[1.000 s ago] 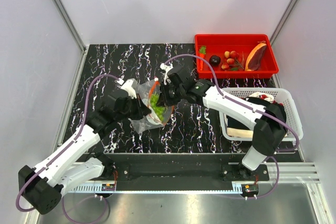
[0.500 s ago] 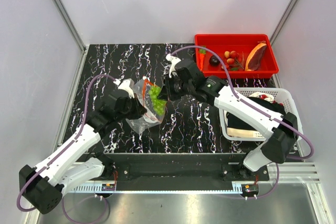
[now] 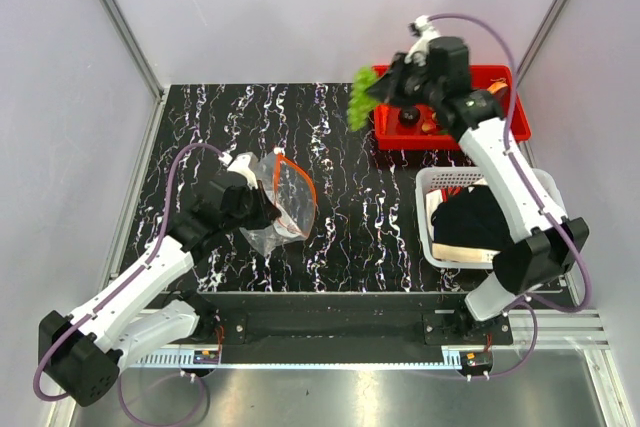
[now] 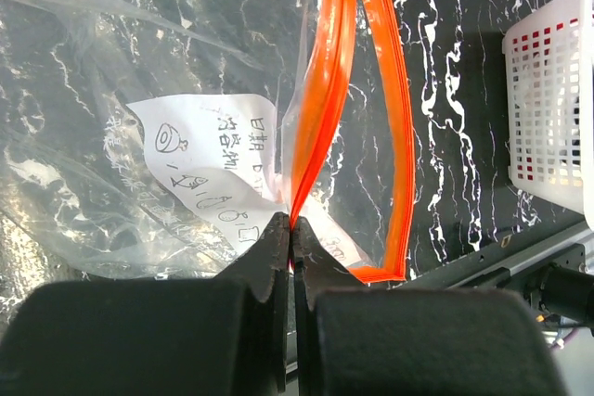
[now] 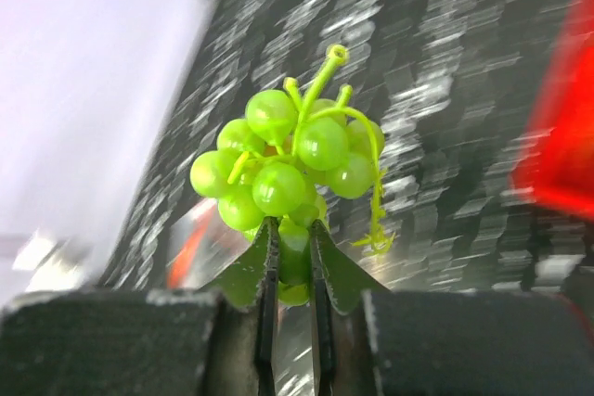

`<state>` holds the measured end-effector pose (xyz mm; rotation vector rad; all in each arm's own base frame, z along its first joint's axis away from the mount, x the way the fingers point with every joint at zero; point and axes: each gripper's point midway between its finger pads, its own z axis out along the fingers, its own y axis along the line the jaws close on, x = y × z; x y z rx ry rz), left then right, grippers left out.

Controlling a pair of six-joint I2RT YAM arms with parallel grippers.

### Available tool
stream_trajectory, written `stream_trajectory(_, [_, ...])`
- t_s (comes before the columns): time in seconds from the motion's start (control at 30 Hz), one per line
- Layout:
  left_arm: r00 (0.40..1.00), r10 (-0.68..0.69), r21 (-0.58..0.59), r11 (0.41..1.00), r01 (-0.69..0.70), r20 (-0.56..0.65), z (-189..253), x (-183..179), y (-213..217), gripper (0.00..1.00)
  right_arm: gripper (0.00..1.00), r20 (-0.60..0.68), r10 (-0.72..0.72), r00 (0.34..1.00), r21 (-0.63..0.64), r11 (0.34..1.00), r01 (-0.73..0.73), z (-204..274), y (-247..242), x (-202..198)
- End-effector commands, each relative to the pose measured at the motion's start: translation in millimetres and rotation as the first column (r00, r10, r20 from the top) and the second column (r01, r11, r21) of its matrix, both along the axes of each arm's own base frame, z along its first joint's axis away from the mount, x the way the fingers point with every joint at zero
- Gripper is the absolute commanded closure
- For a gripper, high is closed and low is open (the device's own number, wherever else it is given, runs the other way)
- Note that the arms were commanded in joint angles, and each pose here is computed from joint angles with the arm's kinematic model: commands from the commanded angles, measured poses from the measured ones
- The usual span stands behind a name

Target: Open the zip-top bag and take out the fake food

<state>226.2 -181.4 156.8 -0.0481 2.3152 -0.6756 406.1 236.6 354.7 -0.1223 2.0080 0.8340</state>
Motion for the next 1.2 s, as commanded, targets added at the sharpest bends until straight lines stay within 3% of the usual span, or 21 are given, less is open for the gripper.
stream_trajectory(0.0, [0.999, -0.028, -0.046, 0.999, 0.029, 0.030, 10, 4, -9, 1.00, 0.95, 0.065, -0.160, 0.985, -0.053, 0.985, 0.163, -2, -73, 68])
stream_trajectory(0.17, [0.998, -0.048, -0.070, 0.996, 0.050, 0.036, 18, 5, -16, 1.00, 0.94, 0.111, -0.392, 0.913, -0.123, 0.906, 0.404, -19, -173, 138])
stream_trajectory(0.27, [0.998, -0.055, -0.073, 0.996, 0.058, 0.040, 20, 5, -17, 1.00, 0.95, 0.062, -0.493, 0.868, -0.144, 0.856, 0.496, -57, -229, 174])
stream_trajectory(0.57, [0.998, -0.051, -0.038, 0.998, 0.052, 0.038, 12, 9, -14, 1.00, 0.90, -0.004, -0.594, 0.805, -0.139, 0.797, 0.587, -120, -312, 231])
stream_trajectory(0.73, [0.998, -0.052, -0.023, 0.998, 0.053, 0.025, 9, 13, -15, 1.00, 0.86, -0.070, -0.640, 0.765, -0.150, 0.765, 0.626, -154, -338, 241])
stream_trajectory(0.77, [0.998, -0.051, -0.022, 0.998, 0.051, 0.024, 9, 13, -15, 1.00, 0.83, -0.096, -0.644, 0.759, -0.154, 0.763, 0.627, -166, -339, 242])
stream_trajectory(0.8, [0.998, -0.050, -0.021, 0.998, 0.051, 0.026, 10, 14, -15, 1.00, 0.71, -0.106, -0.643, 0.759, -0.157, 0.764, 0.625, -170, -339, 242])
stream_trajectory(0.87, [0.999, -0.047, -0.018, 0.999, 0.048, 0.027, 11, 14, -14, 1.00, 0.60, -0.104, -0.650, 0.753, -0.162, 0.758, 0.632, -172, -341, 245])
stream_trajectory(0.9, [0.999, -0.044, -0.018, 0.999, 0.045, 0.027, 11, 14, -13, 1.00, 0.46, -0.119, -0.653, 0.748, -0.172, 0.756, 0.632, -174, -342, 243])
stream_trajectory(1.0, [0.999, -0.047, -0.003, 0.999, 0.047, 0.013, 8, 15, -12, 1.00, 0.36, -0.113, -0.661, 0.742, -0.189, 0.747, 0.637, -162, -344, 239])
stream_trajectory(1.17, [0.999, -0.051, 0.003, 0.999, 0.051, -0.001, 11, 21, -15, 1.00, 0.29, -0.138, -0.676, 0.724, -0.215, 0.734, 0.645, -139, -338, 213])
